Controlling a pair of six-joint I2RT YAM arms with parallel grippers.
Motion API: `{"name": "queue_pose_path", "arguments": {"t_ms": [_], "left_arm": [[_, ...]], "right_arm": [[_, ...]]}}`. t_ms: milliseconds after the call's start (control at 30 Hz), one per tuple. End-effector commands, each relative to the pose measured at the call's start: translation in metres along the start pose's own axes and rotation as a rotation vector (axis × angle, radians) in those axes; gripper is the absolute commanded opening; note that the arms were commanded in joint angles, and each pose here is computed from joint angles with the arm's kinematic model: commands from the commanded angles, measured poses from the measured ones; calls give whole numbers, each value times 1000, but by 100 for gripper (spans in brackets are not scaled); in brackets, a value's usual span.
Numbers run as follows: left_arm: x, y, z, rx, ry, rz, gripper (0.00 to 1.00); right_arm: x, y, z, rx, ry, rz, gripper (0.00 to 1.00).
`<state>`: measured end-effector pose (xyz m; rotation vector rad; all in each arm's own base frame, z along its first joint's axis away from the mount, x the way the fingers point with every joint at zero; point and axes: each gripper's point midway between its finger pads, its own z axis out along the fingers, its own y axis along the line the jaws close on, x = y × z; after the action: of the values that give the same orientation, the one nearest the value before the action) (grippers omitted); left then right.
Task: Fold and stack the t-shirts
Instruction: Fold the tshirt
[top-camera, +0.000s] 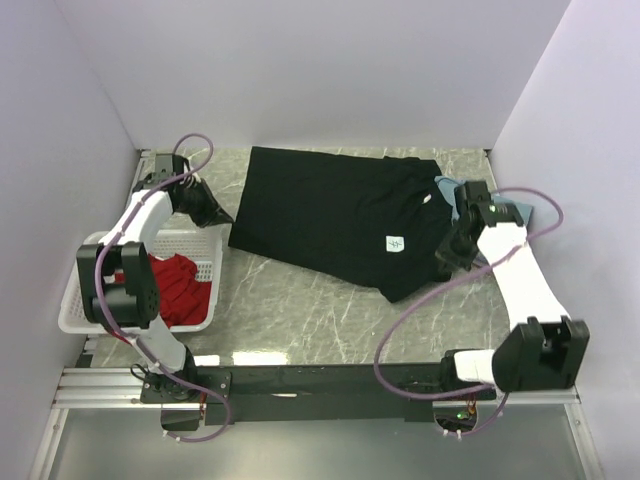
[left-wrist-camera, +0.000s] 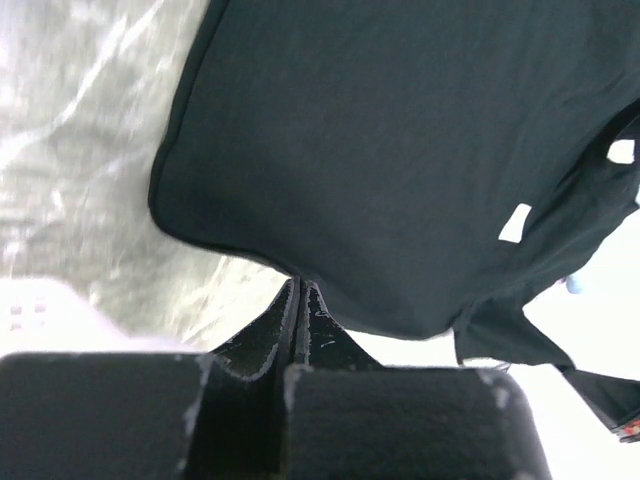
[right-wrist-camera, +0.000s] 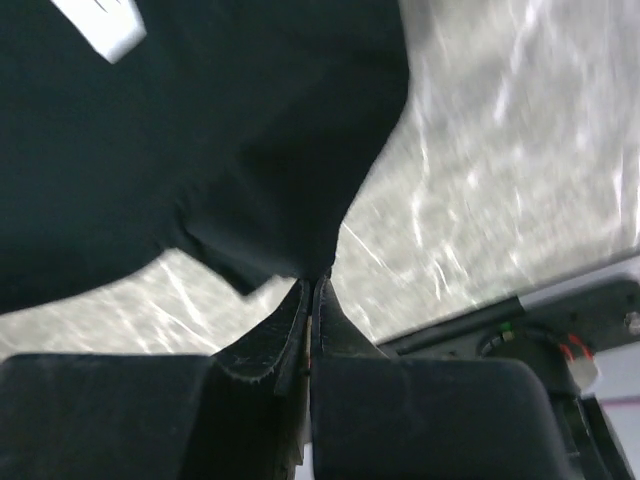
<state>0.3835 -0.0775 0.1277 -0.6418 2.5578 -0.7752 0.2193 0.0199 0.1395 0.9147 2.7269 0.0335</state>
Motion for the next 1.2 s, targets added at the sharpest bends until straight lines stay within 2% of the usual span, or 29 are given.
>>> {"name": "queue_pose_path", "arguments": {"t_ms": [0,500,700,1167], "left_arm": [[-32,-24,-6,62,-67,43,0],[-88,-35,31,129,-90,7,0],[-103,-38,50,157,-74,-1,0],[-121,-25,80,124,-62,-30,0]], "right_arm": [[-48,28,-6,-70,-96,-29,0],[-156,73,15,-50,-134,-37,0],[-179,76,25,-21,-127,-32,0],[-193,86,46,-37,-94,-27,0]]}}
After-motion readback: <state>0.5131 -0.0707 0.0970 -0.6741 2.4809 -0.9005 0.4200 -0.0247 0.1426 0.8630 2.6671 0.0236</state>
